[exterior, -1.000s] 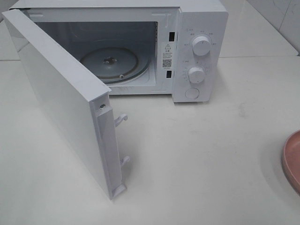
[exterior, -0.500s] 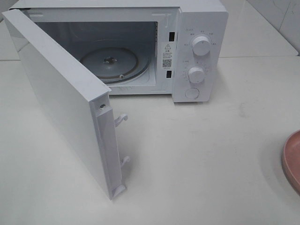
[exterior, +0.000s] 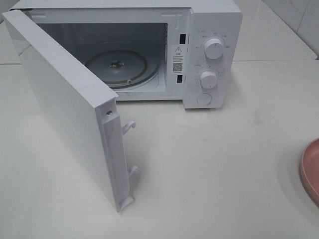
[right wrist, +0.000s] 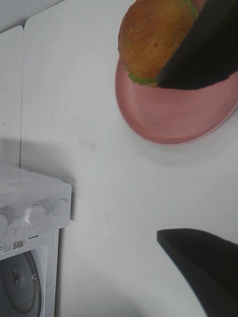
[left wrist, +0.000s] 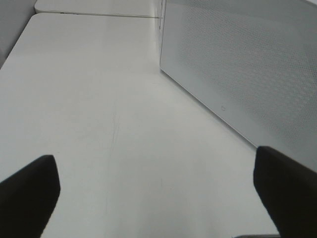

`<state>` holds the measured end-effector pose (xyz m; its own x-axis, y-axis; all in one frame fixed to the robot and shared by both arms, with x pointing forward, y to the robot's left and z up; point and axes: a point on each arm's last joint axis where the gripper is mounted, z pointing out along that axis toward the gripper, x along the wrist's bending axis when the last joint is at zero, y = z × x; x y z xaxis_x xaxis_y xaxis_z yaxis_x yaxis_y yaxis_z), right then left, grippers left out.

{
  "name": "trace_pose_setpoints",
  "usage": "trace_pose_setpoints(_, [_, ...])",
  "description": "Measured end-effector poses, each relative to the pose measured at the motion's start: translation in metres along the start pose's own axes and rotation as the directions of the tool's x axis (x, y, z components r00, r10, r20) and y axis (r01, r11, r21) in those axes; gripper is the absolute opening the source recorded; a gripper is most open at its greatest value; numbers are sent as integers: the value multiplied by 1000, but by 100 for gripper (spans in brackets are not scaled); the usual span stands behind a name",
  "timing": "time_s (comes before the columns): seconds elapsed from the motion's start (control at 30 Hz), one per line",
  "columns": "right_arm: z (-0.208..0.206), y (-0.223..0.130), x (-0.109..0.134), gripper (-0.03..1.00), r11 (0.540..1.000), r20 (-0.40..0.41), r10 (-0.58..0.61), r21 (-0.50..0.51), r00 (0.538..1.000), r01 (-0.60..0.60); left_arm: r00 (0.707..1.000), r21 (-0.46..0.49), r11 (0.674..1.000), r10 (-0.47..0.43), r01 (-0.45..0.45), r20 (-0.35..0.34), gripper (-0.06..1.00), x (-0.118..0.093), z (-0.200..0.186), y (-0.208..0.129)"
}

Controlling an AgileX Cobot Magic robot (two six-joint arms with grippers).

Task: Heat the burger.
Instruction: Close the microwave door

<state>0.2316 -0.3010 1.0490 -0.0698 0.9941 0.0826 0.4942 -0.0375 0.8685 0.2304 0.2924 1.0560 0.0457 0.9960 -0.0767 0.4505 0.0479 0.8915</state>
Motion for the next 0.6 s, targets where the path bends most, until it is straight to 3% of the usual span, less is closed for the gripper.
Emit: trace_pose_setpoints(0.6, [0,0,0,75,1000,0,-1,0,1000,1,1000,0,1000,0,0,0,99,0,0,0])
